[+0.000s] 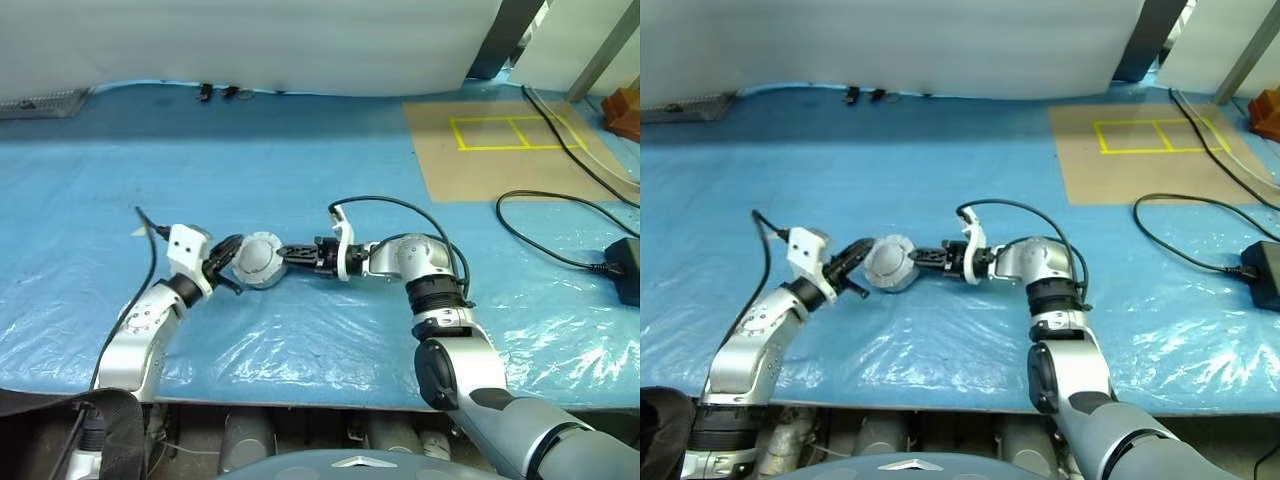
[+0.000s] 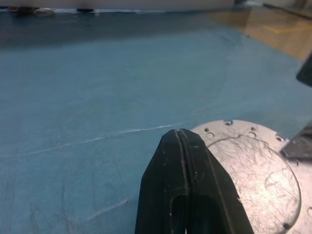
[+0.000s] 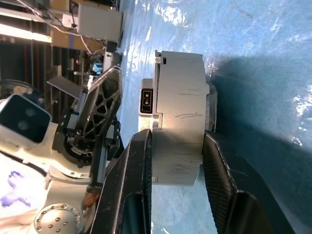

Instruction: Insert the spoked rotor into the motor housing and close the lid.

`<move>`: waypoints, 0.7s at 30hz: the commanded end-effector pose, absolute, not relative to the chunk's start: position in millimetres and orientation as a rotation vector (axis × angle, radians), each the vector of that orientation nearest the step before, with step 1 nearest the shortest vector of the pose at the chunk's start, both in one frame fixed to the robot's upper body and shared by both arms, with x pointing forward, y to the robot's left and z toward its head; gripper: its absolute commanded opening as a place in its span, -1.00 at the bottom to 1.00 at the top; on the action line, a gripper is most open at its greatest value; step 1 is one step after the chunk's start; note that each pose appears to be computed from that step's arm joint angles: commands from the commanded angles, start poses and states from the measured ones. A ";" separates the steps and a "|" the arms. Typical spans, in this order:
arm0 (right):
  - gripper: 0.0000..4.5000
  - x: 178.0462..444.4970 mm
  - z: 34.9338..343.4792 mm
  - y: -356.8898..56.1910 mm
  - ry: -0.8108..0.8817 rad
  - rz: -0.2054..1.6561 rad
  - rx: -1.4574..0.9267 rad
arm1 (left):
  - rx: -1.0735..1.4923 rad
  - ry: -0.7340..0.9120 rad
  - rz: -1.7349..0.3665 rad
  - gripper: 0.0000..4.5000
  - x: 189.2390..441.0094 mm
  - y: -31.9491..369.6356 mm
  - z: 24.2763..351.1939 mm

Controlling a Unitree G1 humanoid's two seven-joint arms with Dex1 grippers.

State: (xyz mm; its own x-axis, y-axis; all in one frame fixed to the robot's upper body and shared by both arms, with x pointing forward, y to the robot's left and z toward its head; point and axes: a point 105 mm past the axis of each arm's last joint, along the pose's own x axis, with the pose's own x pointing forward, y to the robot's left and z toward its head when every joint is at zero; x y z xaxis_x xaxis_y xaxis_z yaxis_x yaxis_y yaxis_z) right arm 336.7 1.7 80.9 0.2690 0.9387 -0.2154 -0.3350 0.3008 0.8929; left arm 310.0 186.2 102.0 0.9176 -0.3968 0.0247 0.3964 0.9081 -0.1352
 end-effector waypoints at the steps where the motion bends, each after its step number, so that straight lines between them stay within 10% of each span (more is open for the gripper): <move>1: -0.52 343.6 106.0 9.7 0.788 1.050 0.966 | -0.262 -0.048 -0.346 -1.00 302.6 202.4 114.3; 9: -0.52 362.8 157.5 21.5 0.596 1.118 1.188 | -0.530 -0.151 -0.232 -1.00 293.4 214.7 123.0; 21: -0.52 360.7 176.4 34.4 0.538 1.192 1.222 | -1.101 -0.261 -0.308 0.57 289.5 187.4 138.4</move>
State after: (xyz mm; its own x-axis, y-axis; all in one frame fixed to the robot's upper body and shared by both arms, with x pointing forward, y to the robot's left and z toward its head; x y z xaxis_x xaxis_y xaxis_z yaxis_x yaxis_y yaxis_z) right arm 369.9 17.5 147.4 0.4189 0.8990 0.1275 -0.3348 0.0224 0.9420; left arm 293.0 188.0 117.6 0.9522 -0.1111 0.2844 0.3028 0.4642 -0.8324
